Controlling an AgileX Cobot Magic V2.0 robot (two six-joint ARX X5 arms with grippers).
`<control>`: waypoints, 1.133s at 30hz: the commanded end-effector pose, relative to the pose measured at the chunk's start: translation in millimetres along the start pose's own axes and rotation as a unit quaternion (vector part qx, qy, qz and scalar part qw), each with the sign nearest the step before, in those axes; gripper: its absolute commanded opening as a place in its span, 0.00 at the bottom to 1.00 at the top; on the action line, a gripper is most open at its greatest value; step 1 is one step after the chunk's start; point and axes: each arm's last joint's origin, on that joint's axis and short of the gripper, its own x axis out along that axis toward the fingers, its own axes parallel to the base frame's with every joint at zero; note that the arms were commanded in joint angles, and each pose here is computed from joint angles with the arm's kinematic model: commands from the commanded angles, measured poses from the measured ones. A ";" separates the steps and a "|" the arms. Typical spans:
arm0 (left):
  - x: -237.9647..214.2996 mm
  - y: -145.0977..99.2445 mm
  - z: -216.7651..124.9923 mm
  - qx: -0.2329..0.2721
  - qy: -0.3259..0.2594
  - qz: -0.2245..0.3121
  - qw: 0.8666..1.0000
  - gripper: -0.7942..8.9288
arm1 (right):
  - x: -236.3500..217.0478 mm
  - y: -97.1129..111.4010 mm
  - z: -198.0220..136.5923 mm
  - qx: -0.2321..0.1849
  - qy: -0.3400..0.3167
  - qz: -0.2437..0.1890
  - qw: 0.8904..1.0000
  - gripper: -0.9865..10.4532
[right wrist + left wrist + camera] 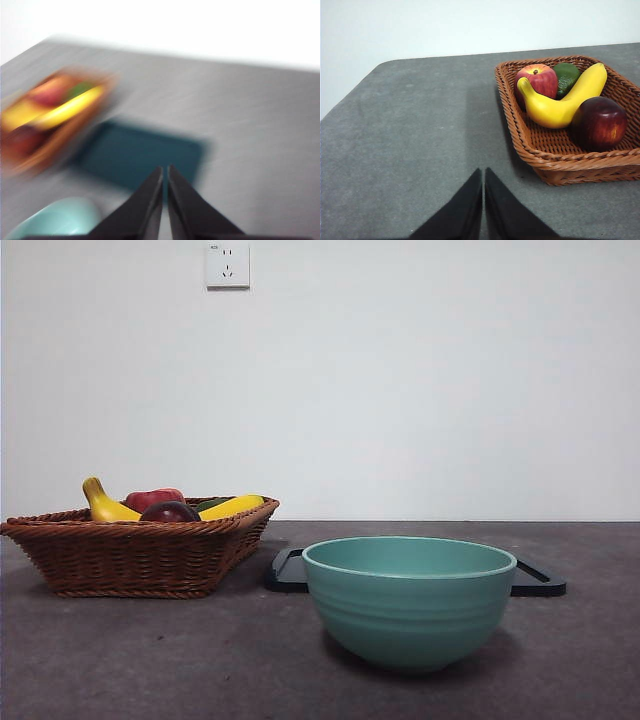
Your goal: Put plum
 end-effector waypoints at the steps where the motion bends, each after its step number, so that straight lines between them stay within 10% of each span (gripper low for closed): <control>1: 1.9 -0.2 -7.5 -0.003 0.014 0.001 1.000 0.09 | 3.0 -11.0 -19.1 -0.010 -0.039 -0.047 0.998 0.09; 13: 1.9 -0.2 -7.5 -0.003 0.014 0.001 1.000 0.09 | 19.9 -28.7 -108.6 -0.037 -0.136 -0.104 0.985 0.09; 34: 1.9 -0.2 -7.5 -0.003 0.014 0.001 1.000 0.09 | 40.1 -36.6 -170.5 -0.006 -0.066 -0.114 0.991 0.09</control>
